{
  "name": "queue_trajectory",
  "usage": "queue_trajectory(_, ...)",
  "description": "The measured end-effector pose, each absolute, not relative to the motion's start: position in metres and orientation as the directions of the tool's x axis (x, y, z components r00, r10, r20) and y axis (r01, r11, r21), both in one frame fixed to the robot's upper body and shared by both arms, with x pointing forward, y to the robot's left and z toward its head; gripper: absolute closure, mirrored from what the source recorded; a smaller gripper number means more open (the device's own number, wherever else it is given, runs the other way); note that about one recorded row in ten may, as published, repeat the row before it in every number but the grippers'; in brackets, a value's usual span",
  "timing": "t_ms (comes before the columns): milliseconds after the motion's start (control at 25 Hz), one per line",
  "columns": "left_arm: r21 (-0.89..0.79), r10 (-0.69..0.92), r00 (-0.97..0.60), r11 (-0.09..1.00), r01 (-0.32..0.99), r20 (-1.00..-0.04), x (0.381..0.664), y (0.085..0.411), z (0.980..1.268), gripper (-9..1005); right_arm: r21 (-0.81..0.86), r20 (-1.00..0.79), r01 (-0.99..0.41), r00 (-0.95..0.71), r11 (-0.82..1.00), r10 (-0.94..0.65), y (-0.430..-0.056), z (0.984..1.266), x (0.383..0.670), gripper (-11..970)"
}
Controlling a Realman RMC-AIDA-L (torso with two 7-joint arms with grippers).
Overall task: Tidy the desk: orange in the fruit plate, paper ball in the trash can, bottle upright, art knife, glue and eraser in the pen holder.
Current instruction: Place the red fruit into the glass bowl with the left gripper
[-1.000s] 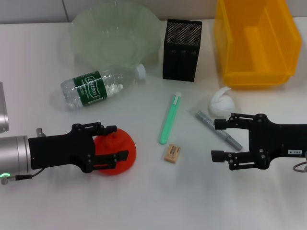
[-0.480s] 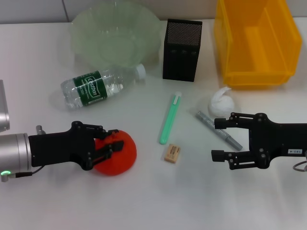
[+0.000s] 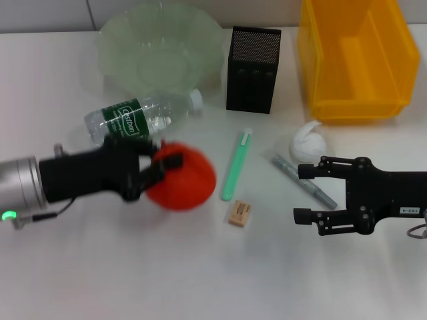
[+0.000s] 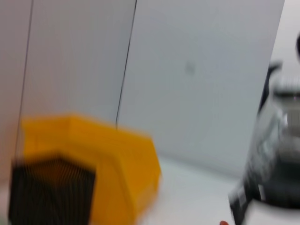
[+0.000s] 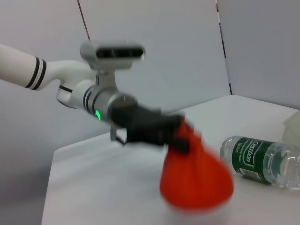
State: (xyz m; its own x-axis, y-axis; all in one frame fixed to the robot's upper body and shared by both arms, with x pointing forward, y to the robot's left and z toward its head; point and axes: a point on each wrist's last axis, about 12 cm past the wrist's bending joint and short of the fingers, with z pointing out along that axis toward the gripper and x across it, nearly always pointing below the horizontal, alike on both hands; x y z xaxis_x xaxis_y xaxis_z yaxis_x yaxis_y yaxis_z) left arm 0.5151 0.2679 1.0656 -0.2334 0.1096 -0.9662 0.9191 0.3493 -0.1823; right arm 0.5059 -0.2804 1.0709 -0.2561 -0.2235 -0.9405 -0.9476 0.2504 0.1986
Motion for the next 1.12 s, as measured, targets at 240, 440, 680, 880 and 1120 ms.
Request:
queue_trajectory(240,-0.180,-0.156,-0.120,0.460,0.869,-0.981,0.545,0.259,1.096,839,0.198,-0.942,-0.947,-0.255,0.251,-0.219,-0.280,1.071,0.506,128)
queue_trajectory(440,-0.276,-0.328,-0.083,0.603,0.748,-0.941,0.577,0.257,1.106,841,0.201,-0.943,-0.947,-0.256,0.250,-0.212,-0.278,1.070,0.505,128)
queue_trajectory(680,-0.260,-0.300,-0.037,0.754,0.603,-0.953,0.617,0.243,1.108,841,0.208,-0.944,-0.946,-0.261,0.248,-0.203,-0.274,1.068,0.503,128)
queue_trajectory(880,-0.206,-0.217,-0.038,0.835,0.510,-0.975,0.636,0.232,1.104,843,0.213,-0.945,-0.946,-0.263,0.245,-0.194,-0.271,1.067,0.502,128)
queue_trajectory(1120,-0.114,-0.118,-0.025,0.854,0.507,-0.993,0.645,0.220,1.104,795,0.216,-0.945,-0.944,-0.266,0.248,-0.189,-0.271,1.067,0.501,127)
